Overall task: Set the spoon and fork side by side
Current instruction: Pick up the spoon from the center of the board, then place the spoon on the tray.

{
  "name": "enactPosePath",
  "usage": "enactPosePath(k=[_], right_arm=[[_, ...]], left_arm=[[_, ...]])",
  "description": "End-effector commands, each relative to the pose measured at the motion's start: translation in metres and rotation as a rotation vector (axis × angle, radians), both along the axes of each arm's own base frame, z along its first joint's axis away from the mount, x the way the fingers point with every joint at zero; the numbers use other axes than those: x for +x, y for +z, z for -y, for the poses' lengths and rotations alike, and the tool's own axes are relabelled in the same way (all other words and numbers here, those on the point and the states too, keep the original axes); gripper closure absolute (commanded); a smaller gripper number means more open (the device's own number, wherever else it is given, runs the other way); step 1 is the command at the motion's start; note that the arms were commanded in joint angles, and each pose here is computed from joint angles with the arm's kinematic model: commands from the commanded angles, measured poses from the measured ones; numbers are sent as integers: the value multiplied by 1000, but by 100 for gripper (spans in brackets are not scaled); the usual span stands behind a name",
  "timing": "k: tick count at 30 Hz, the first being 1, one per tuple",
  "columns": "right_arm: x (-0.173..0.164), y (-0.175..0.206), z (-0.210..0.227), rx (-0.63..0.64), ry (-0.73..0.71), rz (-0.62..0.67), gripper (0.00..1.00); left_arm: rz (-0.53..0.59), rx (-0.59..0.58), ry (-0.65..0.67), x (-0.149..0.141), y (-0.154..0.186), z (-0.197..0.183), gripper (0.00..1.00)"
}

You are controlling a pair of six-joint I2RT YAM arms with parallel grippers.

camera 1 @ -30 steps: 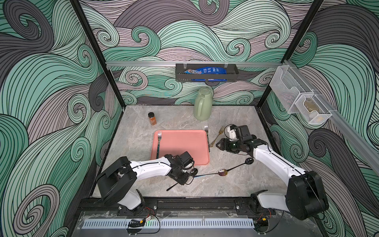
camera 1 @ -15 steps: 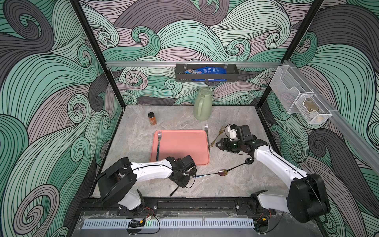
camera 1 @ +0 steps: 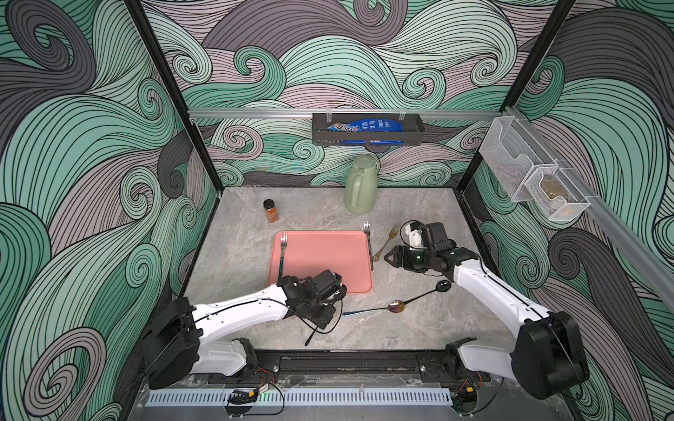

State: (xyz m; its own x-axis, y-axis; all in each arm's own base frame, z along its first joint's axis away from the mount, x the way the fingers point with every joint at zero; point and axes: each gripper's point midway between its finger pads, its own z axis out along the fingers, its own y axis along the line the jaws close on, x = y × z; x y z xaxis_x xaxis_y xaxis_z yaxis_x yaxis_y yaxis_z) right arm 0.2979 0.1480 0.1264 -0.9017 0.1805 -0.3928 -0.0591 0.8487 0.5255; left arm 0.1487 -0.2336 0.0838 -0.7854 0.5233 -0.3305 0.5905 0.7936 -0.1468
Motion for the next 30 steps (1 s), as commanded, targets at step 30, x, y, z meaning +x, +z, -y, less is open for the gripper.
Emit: enactPosePath(k=[30], right_arm=[[-18,13,5,17,1,19,35]], left_arm=[[-9,147,568,210,-37,-117,100]])
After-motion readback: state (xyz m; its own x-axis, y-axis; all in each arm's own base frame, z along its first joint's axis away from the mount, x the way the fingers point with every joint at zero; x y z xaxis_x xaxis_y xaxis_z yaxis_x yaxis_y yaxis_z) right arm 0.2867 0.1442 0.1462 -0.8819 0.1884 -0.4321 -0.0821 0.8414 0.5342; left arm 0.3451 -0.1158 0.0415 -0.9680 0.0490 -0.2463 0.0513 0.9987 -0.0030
